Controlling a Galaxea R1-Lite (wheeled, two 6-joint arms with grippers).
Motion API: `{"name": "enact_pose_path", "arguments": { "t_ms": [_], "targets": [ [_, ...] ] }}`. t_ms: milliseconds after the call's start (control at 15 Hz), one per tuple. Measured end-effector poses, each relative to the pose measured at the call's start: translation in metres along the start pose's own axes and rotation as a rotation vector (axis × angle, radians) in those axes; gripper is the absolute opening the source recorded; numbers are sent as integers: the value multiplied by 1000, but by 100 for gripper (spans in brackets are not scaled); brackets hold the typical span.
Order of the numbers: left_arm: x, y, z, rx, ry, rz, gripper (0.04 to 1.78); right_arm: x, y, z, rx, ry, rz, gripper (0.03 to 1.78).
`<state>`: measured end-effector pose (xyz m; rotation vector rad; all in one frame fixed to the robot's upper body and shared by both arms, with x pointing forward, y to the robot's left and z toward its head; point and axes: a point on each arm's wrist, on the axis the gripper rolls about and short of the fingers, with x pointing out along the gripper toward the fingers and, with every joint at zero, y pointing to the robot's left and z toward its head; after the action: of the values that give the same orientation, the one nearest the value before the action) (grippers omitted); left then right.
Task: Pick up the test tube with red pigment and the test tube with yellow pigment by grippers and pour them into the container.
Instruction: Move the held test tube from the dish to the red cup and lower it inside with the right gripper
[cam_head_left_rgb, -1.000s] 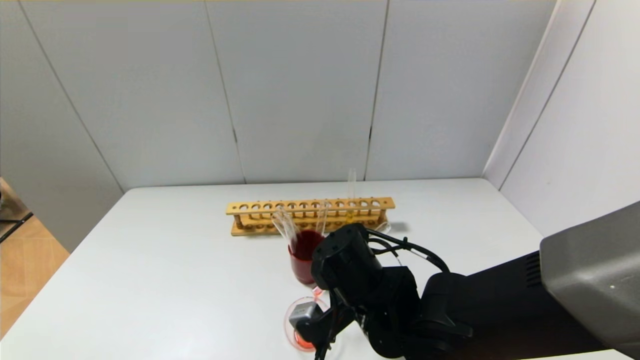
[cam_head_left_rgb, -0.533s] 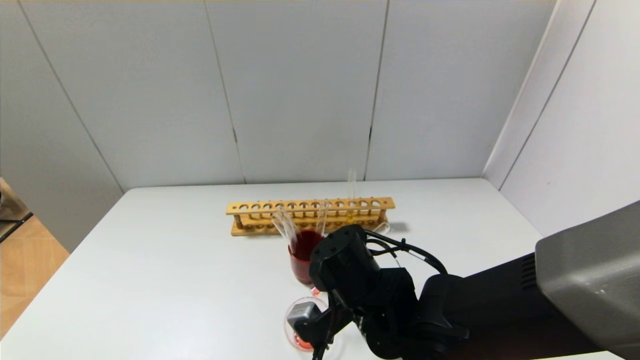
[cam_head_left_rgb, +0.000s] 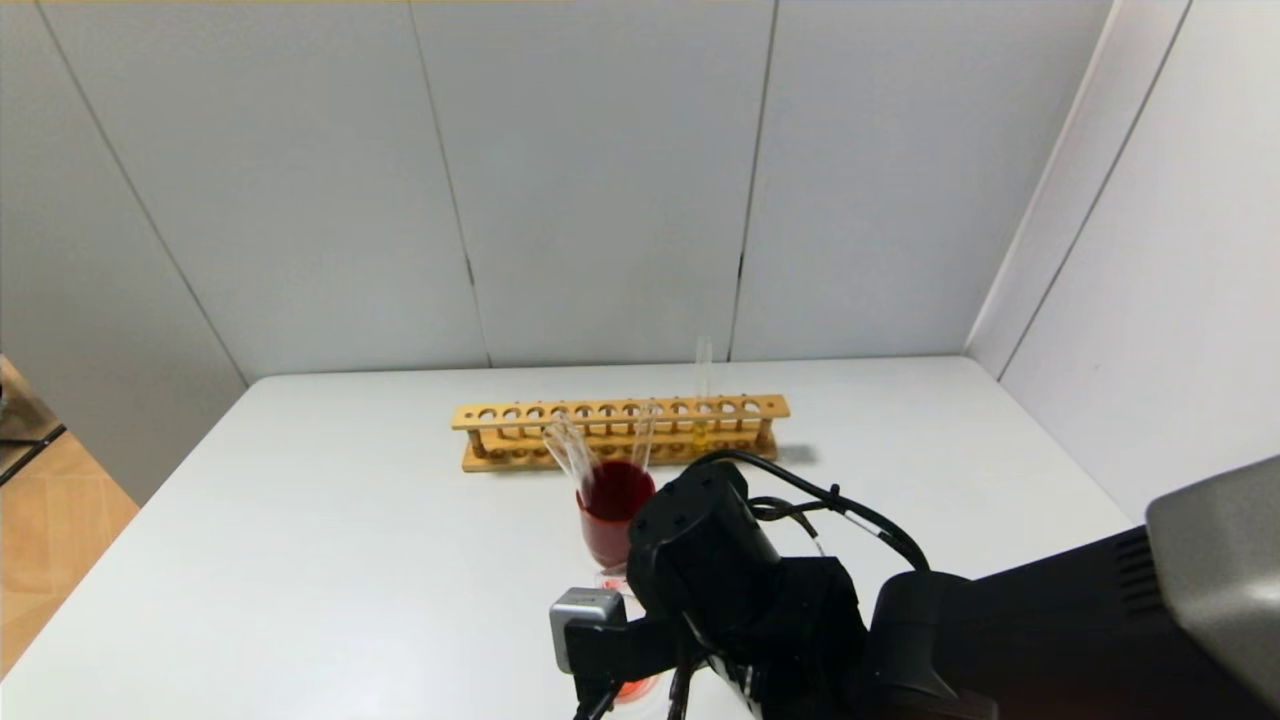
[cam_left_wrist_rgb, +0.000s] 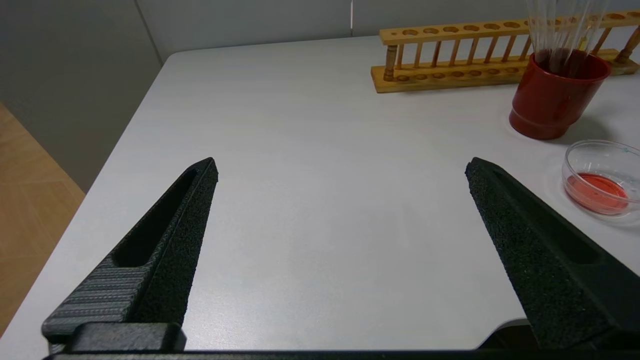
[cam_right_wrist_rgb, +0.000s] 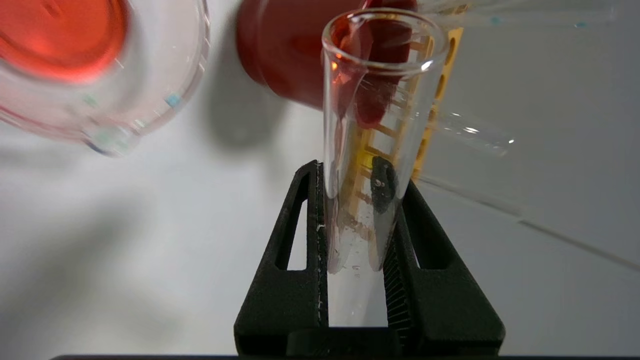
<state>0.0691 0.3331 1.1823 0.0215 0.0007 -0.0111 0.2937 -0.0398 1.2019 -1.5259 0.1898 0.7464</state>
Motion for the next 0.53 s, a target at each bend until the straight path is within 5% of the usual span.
{"name": "enact_pose_path", "arguments": {
  "t_ms": [267,400,533],
  "targets": [
    [0,0,0,0,0,0,175,-20,-1,0,366,-126,43,39],
    [0,0,0,0,0,0,175,-28,-12,2,617,-219,3,39],
    [0,0,0,0,0,0,175,-34,-33,2,928,-356,-100,39]
  ]
}}
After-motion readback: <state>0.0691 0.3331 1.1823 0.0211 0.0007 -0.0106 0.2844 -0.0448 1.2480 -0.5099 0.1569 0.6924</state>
